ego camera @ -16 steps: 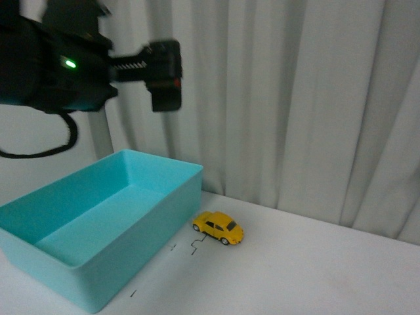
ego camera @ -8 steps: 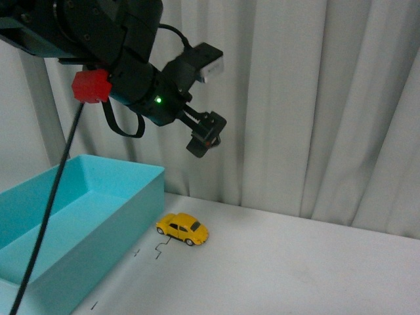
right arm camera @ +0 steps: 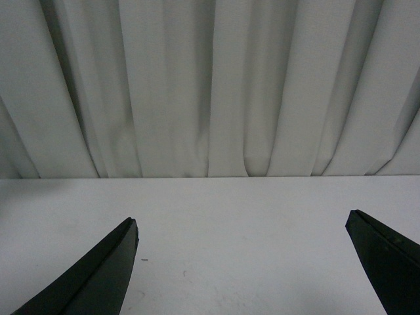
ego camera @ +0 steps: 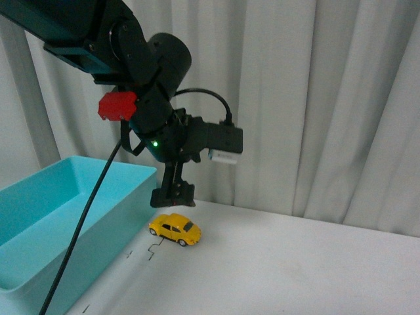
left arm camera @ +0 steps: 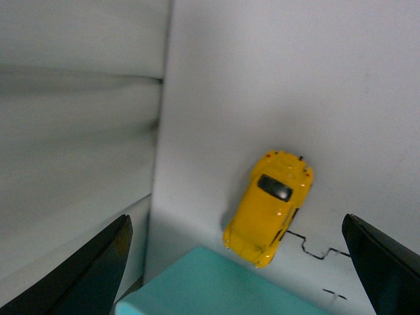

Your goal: Wind up and store yellow beetle toy

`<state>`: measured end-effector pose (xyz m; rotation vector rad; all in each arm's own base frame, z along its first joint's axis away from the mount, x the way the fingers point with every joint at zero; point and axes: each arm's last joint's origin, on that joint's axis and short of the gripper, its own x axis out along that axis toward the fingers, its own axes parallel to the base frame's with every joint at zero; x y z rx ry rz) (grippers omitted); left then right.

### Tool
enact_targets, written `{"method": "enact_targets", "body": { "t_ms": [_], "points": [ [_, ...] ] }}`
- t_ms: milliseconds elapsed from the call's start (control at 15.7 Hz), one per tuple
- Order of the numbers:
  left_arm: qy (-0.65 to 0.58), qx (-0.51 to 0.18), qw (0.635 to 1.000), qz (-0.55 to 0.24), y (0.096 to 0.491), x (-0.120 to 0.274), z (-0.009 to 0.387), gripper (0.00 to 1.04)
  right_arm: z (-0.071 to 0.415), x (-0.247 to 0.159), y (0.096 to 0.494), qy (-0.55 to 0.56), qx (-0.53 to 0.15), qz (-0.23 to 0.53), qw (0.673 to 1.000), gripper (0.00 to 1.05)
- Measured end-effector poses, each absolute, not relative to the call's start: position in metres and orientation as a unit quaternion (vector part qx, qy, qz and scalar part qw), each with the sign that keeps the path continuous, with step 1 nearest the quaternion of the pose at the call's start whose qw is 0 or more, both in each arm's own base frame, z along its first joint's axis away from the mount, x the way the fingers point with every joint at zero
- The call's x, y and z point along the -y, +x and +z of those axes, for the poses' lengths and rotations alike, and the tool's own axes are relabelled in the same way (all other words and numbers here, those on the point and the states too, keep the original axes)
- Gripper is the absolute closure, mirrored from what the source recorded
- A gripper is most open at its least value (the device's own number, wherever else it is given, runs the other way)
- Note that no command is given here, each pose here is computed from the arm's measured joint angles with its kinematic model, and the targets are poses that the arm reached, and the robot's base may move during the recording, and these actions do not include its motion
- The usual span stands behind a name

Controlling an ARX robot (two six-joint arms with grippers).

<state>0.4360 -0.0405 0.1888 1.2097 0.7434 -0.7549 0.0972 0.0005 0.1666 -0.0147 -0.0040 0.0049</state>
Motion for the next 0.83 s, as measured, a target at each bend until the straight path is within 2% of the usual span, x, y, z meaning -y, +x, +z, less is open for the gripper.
{"method": "enact_targets", "body": {
  "t_ms": [127,254,508,826],
  "points": [
    [0.566,-0.342,0.652,-0.371,0.439,0.045,0.174,0.07,0.167,0.000,0.097,-0.007,0.002,0.002,1.000,0.07],
    [0.600,-0.350,0.616,-0.371,0.443,0.045,0.163,0.07,0.167,0.000,0.097,-0.007,0.002,0.002,1.000,0.07],
    [0.624,-0.380,0.561,-0.389,0.452,0.038,0.129,0.07,0.167,0.000,0.097,-0.007,0.002,0.002,1.000,0.07],
    [0.608,-0.409,0.568,-0.375,0.473,0.031,0.105,0.07,0.167,0.000,0.097,-0.007,0.002,0.002,1.000,0.07]
  ]
}}
